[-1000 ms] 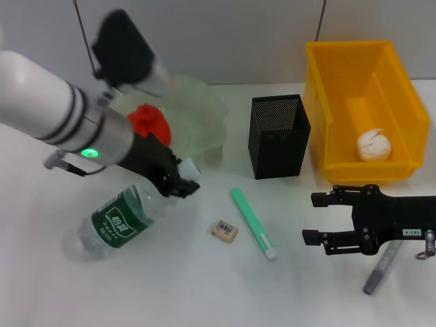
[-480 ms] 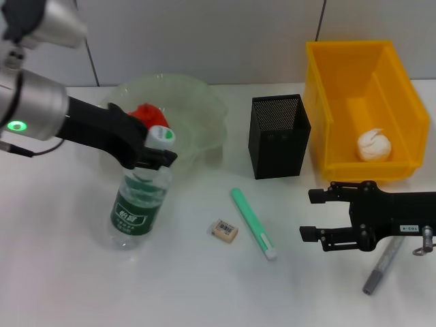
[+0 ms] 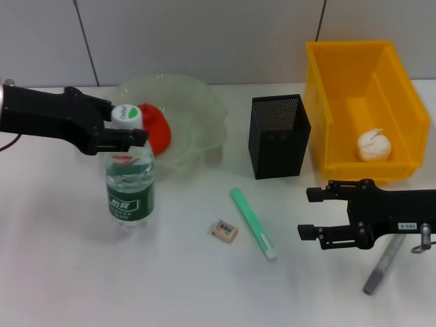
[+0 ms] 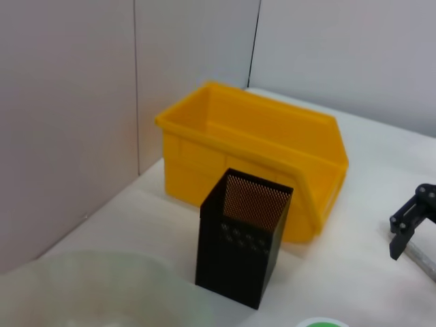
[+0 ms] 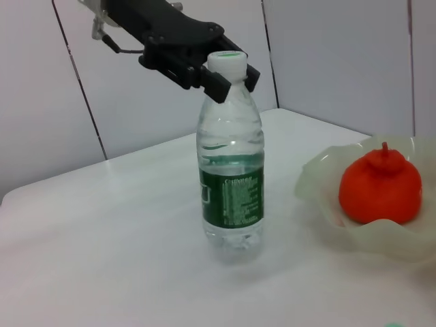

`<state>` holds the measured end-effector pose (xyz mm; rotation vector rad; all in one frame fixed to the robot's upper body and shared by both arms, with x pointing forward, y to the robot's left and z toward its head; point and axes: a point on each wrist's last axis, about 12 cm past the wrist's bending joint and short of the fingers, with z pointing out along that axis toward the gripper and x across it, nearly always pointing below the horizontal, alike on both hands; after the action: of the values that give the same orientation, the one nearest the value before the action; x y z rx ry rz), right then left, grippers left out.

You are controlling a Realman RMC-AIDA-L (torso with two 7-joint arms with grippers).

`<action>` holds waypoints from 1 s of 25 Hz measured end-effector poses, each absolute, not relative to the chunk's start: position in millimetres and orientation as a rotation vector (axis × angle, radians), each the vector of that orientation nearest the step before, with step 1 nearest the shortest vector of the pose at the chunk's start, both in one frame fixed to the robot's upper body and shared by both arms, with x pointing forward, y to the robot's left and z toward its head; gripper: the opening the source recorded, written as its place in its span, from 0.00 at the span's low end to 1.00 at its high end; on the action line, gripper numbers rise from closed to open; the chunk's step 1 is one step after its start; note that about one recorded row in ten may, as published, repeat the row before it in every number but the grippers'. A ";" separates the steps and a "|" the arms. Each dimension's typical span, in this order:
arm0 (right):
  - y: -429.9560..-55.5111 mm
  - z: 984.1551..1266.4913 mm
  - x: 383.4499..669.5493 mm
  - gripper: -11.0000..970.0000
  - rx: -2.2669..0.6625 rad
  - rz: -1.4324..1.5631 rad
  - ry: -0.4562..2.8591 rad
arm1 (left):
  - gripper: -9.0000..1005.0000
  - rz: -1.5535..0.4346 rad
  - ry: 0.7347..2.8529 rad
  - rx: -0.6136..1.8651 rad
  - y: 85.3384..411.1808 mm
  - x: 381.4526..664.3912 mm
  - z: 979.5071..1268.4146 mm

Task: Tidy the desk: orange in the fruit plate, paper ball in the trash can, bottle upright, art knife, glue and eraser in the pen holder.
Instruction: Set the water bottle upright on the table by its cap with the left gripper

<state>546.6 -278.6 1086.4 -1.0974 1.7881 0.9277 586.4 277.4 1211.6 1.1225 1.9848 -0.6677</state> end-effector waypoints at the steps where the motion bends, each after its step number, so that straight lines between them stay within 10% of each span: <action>1: -277.9 1087.1 547.3 0.82 -1.100 0.929 1.785 | 0.46 -0.658 1.966 1.109 282.2 583.8 1210.5; 25: -274.2 1086.7 546.0 0.82 -1.126 0.941 1.774 | 0.47 -0.585 1.894 0.818 323.3 568.5 1169.2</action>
<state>546.0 -274.2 1086.7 -1.1256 1.7736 0.9408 568.5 323.3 1169.2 0.8182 1.8937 -0.5849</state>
